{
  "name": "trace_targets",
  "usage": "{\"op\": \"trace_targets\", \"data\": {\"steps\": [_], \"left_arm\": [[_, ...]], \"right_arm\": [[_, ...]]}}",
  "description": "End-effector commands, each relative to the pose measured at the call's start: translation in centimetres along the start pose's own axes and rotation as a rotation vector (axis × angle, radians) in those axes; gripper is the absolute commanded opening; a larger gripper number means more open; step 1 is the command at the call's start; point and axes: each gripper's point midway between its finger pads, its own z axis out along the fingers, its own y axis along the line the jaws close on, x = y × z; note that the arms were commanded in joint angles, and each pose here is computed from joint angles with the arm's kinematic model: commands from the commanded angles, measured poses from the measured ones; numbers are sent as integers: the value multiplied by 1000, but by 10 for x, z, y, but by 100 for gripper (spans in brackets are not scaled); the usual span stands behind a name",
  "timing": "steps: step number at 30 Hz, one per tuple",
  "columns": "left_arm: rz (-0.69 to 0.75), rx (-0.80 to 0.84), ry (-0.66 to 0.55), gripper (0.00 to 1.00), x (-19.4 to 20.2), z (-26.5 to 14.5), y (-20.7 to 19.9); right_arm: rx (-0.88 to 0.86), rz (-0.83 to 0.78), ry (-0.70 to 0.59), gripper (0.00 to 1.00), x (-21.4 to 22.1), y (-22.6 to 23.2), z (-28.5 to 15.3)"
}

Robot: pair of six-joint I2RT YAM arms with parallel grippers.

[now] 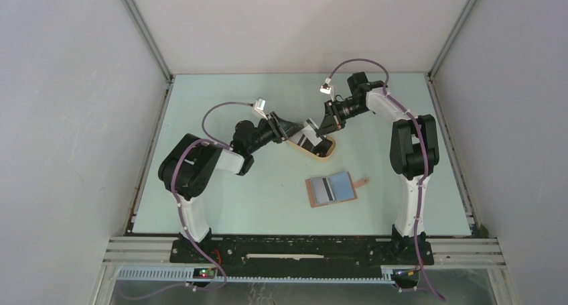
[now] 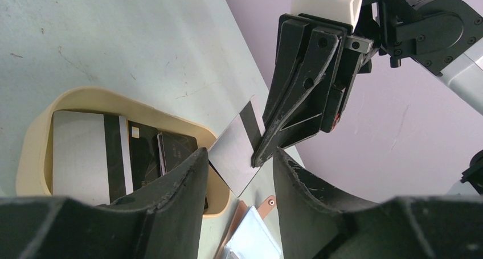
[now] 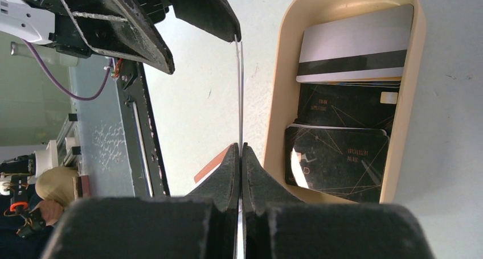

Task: Put the credit cards into the card holder
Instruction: Place the credit card in the storage box.

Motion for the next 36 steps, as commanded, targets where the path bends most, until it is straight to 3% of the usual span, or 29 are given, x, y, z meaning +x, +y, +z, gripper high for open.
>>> {"op": "trace_targets", "data": {"steps": [1, 36], "left_arm": [[39, 102, -33, 50, -18, 9, -27], [-52, 301, 53, 45, -8, 25, -54]], "right_arm": [[27, -18, -5, 0, -8, -4, 0], [0, 22, -10, 0, -6, -8, 3]]}}
